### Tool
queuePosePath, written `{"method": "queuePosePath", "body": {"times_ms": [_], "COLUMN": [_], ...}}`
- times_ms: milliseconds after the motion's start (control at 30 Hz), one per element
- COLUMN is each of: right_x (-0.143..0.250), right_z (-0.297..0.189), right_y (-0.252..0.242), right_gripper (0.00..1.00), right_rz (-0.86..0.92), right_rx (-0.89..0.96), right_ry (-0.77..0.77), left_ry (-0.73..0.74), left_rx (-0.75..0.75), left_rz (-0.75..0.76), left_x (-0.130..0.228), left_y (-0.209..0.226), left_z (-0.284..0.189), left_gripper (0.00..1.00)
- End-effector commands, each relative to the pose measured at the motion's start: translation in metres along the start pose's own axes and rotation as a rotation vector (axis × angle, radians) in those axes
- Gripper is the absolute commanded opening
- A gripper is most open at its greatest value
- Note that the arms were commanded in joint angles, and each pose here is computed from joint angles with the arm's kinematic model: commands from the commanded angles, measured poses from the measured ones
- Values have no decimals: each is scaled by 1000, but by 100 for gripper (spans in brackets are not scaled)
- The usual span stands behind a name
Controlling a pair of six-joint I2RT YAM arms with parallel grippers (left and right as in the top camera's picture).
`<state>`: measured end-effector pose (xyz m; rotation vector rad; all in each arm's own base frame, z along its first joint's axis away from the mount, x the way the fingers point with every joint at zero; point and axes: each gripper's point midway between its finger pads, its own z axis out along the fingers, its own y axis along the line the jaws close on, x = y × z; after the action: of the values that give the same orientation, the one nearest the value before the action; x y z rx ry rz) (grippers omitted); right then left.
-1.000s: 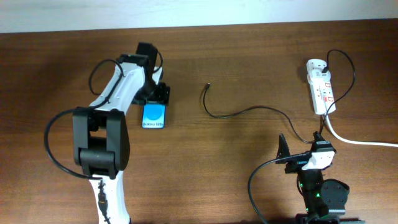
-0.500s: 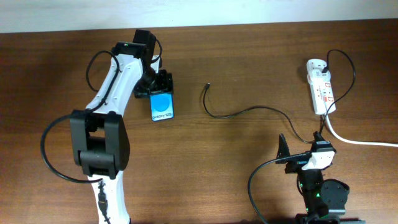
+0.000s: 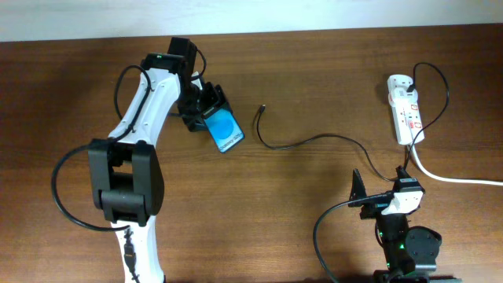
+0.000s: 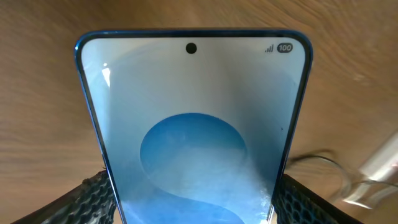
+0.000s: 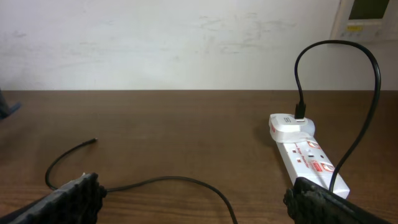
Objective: Plug charger to phone and switch on socket
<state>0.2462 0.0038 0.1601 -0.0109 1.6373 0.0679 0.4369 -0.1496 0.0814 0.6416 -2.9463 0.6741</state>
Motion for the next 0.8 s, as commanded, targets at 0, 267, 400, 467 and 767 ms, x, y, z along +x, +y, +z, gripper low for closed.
{"method": "queuePosePath", "body": {"times_ms": [0, 267, 400, 467, 767], "right_x": [-3, -31, -30, -30, -66], "right_z": [0, -2, -2, -2, 6], "right_y": [0, 4, 8, 10, 19], "right_gripper": [98, 98, 98, 98, 98], "right_rz": [2, -10, 87, 121, 136], "right_rx": [0, -20, -50, -63, -106], "right_ry": [-18, -133, -122, -115, -39], "left_ry": [114, 292, 320, 327, 370], "left_rx": [181, 352, 394, 406, 439], "left_rz": [-159, -466, -495, -498, -545], "left_x": [15, 17, 13, 13, 14], "left_y": [-34, -48, -47, -47, -51], "left_z": [-14, -40, -48, -50, -57], "left_gripper": [0, 0, 0, 0, 0]}}
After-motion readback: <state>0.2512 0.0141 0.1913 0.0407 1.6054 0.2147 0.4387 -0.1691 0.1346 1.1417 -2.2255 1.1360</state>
